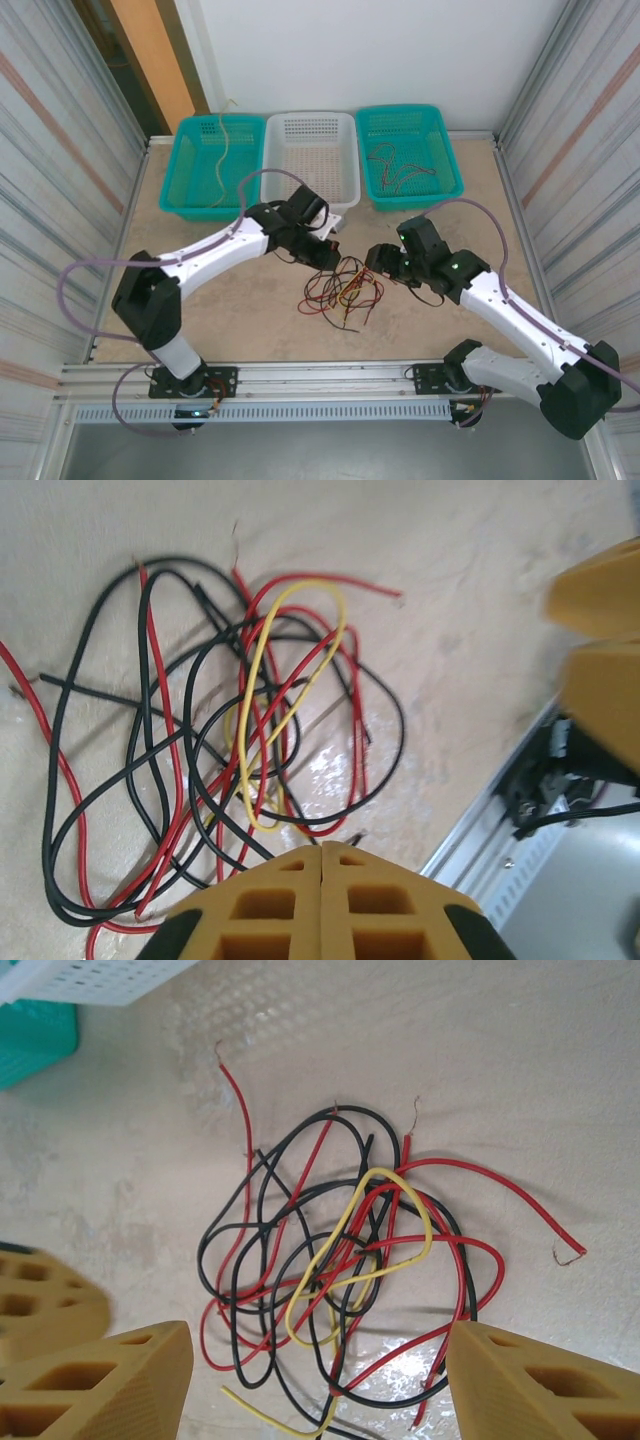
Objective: Untangle the cables
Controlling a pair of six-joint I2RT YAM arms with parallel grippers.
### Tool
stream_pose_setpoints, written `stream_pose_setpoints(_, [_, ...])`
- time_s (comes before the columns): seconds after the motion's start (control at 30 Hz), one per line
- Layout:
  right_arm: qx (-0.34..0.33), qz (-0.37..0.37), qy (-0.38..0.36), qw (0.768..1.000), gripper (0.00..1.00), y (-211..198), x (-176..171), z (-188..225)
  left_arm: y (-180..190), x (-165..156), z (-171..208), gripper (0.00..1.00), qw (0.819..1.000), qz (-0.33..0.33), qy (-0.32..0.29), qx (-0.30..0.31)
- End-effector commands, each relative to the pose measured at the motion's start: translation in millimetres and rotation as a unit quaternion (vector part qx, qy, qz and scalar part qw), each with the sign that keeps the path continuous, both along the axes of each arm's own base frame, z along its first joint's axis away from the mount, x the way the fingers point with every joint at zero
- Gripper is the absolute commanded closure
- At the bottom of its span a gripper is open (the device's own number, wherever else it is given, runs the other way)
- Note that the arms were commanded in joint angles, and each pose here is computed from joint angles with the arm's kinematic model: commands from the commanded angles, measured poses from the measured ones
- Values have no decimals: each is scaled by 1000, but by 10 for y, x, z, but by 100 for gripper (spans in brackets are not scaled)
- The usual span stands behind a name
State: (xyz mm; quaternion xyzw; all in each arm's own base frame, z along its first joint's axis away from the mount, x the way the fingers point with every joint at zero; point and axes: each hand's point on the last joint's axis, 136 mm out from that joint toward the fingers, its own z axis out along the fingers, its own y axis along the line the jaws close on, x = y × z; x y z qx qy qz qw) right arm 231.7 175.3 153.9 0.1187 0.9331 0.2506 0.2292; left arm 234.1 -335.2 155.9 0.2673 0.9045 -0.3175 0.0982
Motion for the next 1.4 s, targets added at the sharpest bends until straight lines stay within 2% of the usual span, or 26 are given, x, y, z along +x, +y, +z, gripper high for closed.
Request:
stream_pose_setpoints(0.0, [-3, -22, -6, 1000, 32, -37, 44, 22, 22, -94, 45, 84, 1000, -9, 17, -4])
stream_pose_setpoints(0.07, [-10, -26, -6, 1000, 32, -68, 46, 27, 56, -147, -121, 60, 999, -10, 38, 22])
stream_pose_setpoints(0.13, [-15, -31, -6, 999, 31, -102, 43, 21, 38, -218, -266, 46, 997, -11, 67, 35])
stream_pose_setpoints(0.2, [-17, -40, -2, 999, 31, -138, 40, -5, -10, -277, -379, 37, 995, -14, 98, 30])
stream_pose_setpoints(0.27, [-15, -43, 8, 999, 30, -145, 30, -53, -6, -276, -498, 37, 994, -10, 100, 42])
stream_pose_setpoints(0.33, [-13, -42, 12, 999, 31, -133, 25, -70, 4, -262, -587, 41, 994, -9, 99, 53])
stream_pose_setpoints(0.53, [-9, -46, 14, 999, 30, -133, 21, -107, 51, -295, -830, 64, 990, -16, 100, 99])
stream_pose_setpoints(0.67, [-3, -47, 18, 999, 30, -101, 40, -121, 23, -296, -805, 85, 991, -20, 98, 87])
stream_pose_setpoints(0.77, [1, -45, 20, 999, 30, -81, 40, -129, -19, -295, -599, 98, 994, -24, 87, 65])
stream_pose_setpoints(1.07, [21, -17, 13, 1000, 28, 52, 36, -96, -98, -275, 758, 100, 998, -34, -6, -58])
stream_pose_setpoints(1.27, [55, 17, -15, 998, 25, 287, 70, 111, -33, -293, 1521, 100, 988, -31, -22, -150])
stream_pose_setpoints(1.37, [45, 10, -15, 999, 25, 282, 112, 113, -20, -338, 1876, 100, 978, -40, -27, -204])
